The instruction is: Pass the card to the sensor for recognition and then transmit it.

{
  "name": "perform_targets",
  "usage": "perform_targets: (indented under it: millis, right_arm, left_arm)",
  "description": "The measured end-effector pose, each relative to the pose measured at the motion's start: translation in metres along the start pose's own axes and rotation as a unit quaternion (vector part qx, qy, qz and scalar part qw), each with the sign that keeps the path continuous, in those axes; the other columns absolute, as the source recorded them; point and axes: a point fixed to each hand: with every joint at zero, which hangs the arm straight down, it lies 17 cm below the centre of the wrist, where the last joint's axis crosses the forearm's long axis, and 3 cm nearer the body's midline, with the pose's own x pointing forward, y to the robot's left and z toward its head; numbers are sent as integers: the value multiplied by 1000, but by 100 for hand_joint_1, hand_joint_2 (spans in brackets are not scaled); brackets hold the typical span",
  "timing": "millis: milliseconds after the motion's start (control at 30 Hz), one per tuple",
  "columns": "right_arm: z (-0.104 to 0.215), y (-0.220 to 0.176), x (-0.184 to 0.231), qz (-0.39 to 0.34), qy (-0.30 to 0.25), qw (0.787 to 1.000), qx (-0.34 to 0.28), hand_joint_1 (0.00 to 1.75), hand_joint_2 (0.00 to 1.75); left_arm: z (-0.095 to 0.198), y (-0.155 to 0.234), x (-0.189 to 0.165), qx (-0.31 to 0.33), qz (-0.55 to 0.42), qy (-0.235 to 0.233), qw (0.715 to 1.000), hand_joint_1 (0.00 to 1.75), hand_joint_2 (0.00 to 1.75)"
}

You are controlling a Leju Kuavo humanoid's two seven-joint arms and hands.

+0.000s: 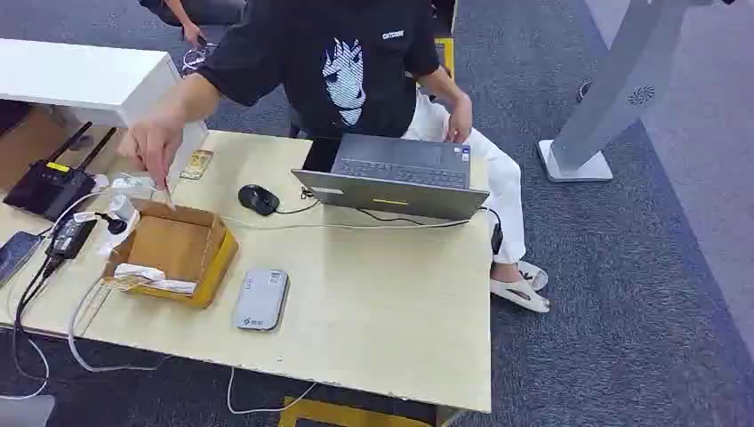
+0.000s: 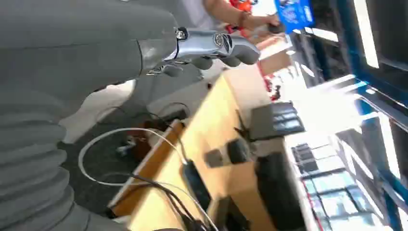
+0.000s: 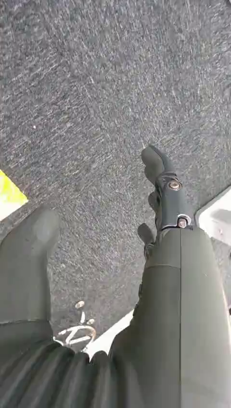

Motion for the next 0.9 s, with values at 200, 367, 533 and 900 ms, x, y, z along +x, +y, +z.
perform_targets:
  millis: [200, 367, 533, 900]
  right_arm:
    - [2, 5, -2, 17, 1, 1000, 11, 0, 175]
    - [3, 10, -3, 34, 2, 999, 23, 0, 175]
    - [4, 14, -3, 48, 3, 998, 31, 0, 175]
    - [6, 22, -1, 80, -4, 996, 49, 0, 175]
  left_arm:
    - [-2, -45, 52, -62, 4, -69, 996, 0, 175]
    - [-2, -86, 83, -120, -4, -112, 986, 0, 175]
    - [-7, -122, 102, -161, -20, -138, 977, 0, 175]
    - [-23, -193, 116, -228, -89, -168, 955, 0, 175]
